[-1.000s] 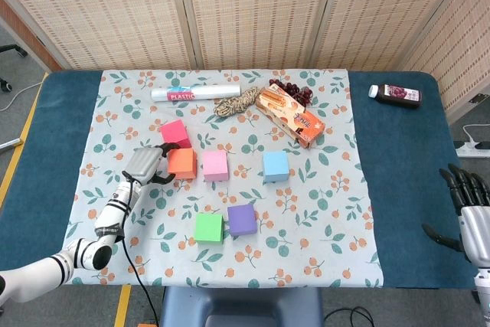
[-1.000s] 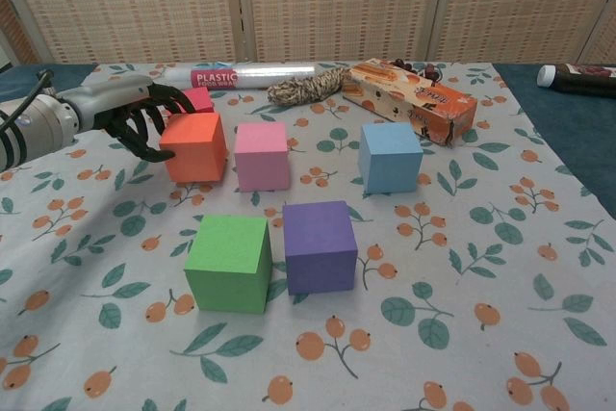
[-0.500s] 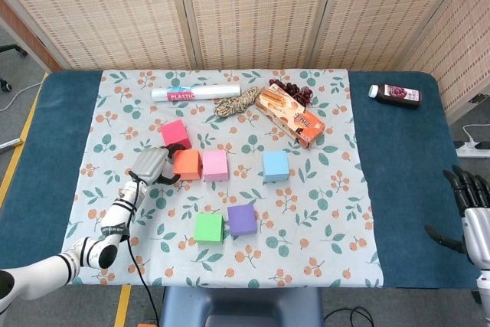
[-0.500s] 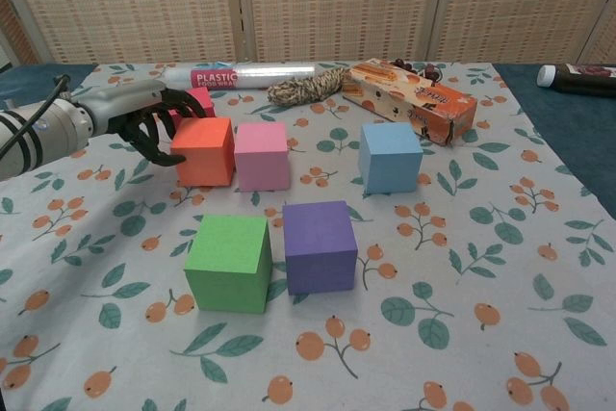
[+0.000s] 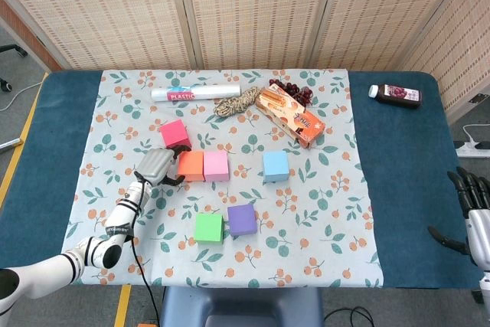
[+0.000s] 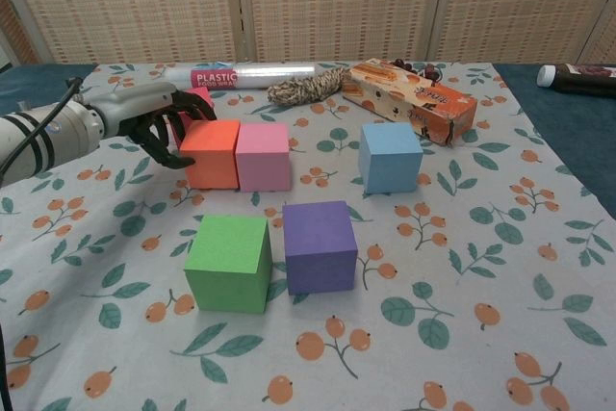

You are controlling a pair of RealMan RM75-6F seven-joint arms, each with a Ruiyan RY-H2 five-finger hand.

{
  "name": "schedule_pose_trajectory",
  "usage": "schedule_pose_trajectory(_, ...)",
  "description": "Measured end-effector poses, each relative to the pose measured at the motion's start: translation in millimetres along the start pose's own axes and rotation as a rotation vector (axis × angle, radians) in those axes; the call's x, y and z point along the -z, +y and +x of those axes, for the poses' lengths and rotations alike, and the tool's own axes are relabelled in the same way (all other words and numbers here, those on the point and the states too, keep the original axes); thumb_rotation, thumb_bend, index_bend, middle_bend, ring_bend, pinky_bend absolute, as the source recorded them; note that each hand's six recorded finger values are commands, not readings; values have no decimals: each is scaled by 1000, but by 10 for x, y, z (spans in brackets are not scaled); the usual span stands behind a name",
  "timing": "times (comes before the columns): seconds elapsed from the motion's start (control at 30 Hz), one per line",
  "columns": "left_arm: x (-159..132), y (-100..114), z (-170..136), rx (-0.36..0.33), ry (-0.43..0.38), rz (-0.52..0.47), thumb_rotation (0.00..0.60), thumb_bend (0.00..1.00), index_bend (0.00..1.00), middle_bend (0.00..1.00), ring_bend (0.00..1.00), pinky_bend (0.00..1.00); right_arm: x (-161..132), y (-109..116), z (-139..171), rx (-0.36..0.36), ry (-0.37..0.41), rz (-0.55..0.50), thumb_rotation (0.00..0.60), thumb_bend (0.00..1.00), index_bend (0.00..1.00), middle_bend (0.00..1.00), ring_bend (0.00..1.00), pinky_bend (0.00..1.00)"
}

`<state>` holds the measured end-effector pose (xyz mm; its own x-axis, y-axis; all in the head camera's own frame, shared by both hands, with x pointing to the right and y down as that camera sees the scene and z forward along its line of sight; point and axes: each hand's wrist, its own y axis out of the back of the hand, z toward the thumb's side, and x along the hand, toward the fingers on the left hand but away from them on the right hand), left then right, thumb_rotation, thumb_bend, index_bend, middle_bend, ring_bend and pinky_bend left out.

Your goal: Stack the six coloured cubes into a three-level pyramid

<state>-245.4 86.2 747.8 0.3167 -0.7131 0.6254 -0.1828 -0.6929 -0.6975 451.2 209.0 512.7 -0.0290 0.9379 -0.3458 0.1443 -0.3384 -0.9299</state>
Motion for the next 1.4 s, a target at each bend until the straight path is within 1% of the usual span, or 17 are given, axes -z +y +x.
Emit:
schedule_pose_trajectory(0.57, -26, -48, 55, 8, 7, 1, 600, 323, 233, 321, 345, 396, 36, -4, 22, -1, -14, 2, 600, 0, 0, 0, 0, 0)
schedule_pose_trajectory(1.03, -45, -86, 38, 21, 1, 7, 600, 323, 152, 268, 344, 381, 42, -3, 31, 1, -13, 0, 600, 0, 0, 0, 0, 0)
schedule_pose_trajectory(1.4, -71, -95, 13, 32, -10, 14, 600, 322, 150, 260, 340, 371, 47, -7, 35, 3, -13, -1, 600, 0, 0, 0, 0, 0)
